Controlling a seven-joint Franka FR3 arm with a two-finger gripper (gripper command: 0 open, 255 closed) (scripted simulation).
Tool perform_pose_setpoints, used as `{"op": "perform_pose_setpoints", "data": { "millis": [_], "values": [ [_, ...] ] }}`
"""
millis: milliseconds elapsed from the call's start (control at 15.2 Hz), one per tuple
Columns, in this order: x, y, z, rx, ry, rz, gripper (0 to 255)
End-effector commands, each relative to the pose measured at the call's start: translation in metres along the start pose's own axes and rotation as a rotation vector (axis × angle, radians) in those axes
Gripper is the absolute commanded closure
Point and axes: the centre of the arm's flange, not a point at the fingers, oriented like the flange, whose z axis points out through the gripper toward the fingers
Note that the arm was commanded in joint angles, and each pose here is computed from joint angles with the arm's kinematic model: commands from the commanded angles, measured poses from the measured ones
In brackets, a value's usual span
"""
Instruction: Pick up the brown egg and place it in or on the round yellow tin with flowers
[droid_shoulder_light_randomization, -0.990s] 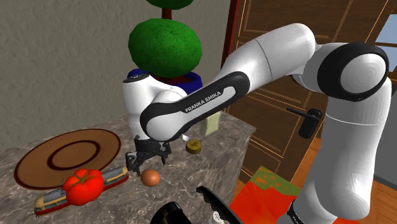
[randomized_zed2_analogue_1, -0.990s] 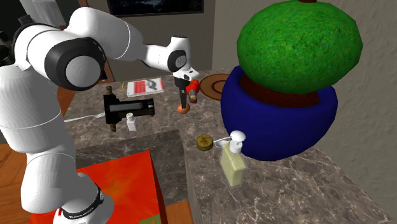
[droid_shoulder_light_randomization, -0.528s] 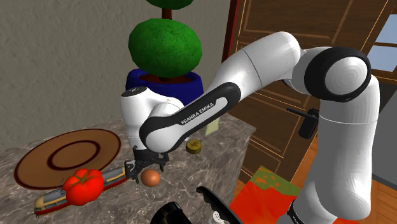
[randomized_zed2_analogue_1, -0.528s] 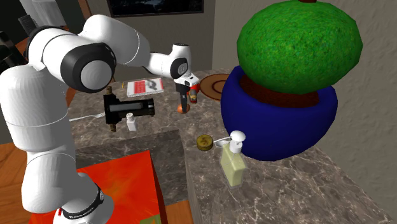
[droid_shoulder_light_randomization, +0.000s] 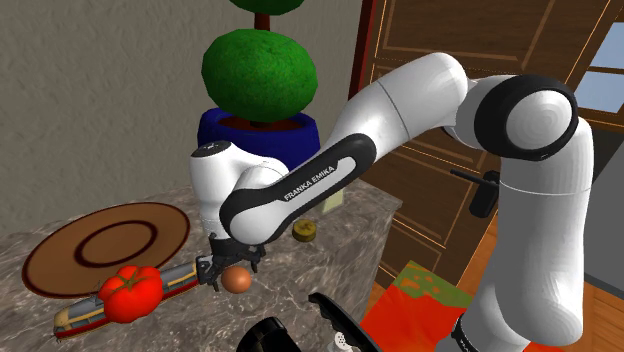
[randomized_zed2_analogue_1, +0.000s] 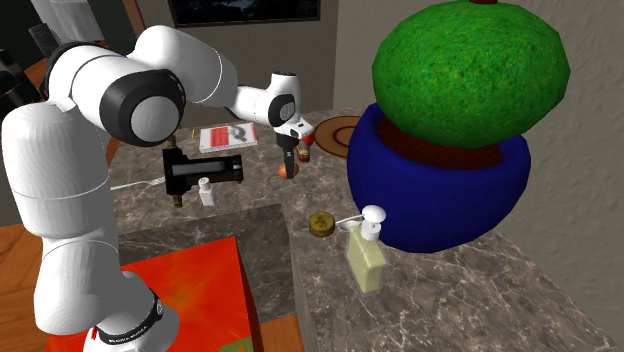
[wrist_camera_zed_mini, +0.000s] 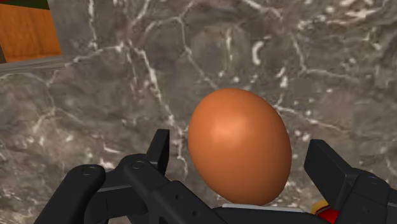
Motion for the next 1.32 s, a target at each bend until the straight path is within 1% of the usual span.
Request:
{"op": "perform_pose_setpoints", "data": {
  "millis": [0, 66, 660, 1254],
  "values": [
    [0.000, 0.000, 0.000, 0.000, 0.000, 0.000, 0],
    [0.000, 0.000, 0.000, 0.000, 0.000, 0.000, 255],
    [0.000, 0.000, 0.000, 0.000, 0.000, 0.000, 255],
    [-0.001, 0.003, -0.047, 0.000, 0.000, 0.000, 255]
  ]
}}
